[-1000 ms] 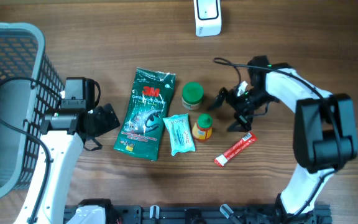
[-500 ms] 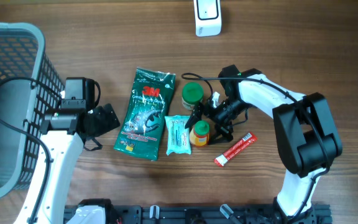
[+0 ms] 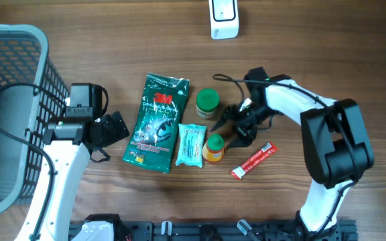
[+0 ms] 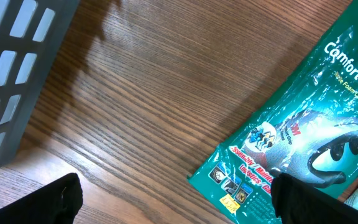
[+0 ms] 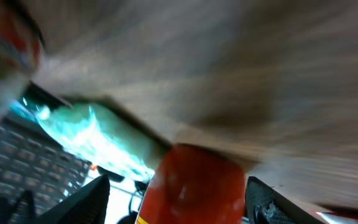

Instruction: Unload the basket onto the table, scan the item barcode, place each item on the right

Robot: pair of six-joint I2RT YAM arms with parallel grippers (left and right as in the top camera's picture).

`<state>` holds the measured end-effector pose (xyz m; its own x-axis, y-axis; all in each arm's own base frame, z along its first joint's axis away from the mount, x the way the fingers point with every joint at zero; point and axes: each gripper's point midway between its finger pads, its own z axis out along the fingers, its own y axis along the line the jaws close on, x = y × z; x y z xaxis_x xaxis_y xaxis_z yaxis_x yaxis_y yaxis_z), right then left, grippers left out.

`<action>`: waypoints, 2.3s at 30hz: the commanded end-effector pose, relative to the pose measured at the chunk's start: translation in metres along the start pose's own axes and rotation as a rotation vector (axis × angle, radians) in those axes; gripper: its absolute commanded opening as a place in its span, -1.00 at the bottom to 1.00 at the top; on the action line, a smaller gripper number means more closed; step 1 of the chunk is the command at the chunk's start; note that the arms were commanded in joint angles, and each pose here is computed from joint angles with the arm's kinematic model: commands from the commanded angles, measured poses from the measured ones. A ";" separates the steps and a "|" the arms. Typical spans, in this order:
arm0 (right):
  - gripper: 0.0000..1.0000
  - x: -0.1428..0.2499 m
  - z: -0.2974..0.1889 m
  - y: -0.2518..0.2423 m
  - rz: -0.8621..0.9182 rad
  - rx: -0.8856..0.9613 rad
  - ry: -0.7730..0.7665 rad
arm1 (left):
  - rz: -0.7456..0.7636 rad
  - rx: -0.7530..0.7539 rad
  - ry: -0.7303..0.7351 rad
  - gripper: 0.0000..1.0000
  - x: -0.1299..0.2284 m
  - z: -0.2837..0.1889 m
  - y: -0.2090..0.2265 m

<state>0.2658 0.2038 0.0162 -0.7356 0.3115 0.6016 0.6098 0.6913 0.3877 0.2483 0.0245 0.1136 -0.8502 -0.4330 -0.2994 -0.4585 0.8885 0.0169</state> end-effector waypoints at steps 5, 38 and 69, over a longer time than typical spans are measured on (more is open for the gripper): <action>0.60 -0.031 -0.079 -0.002 -0.125 -0.049 -0.257 | 0.013 0.004 -0.001 1.00 0.001 -0.001 0.001; 0.98 0.118 -0.095 0.085 -1.075 0.429 -0.605 | 0.013 0.004 -0.001 1.00 0.001 -0.001 0.001; 0.18 0.084 -0.017 0.015 -0.877 0.657 -0.375 | 0.013 0.004 -0.001 1.00 0.001 -0.001 0.001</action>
<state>0.2210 0.2344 0.0956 -0.9348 -0.3552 -0.0006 -0.3538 0.9308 0.0921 0.2483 0.0245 0.1138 -0.8499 -0.4330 -0.3004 -0.4585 0.8885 0.0164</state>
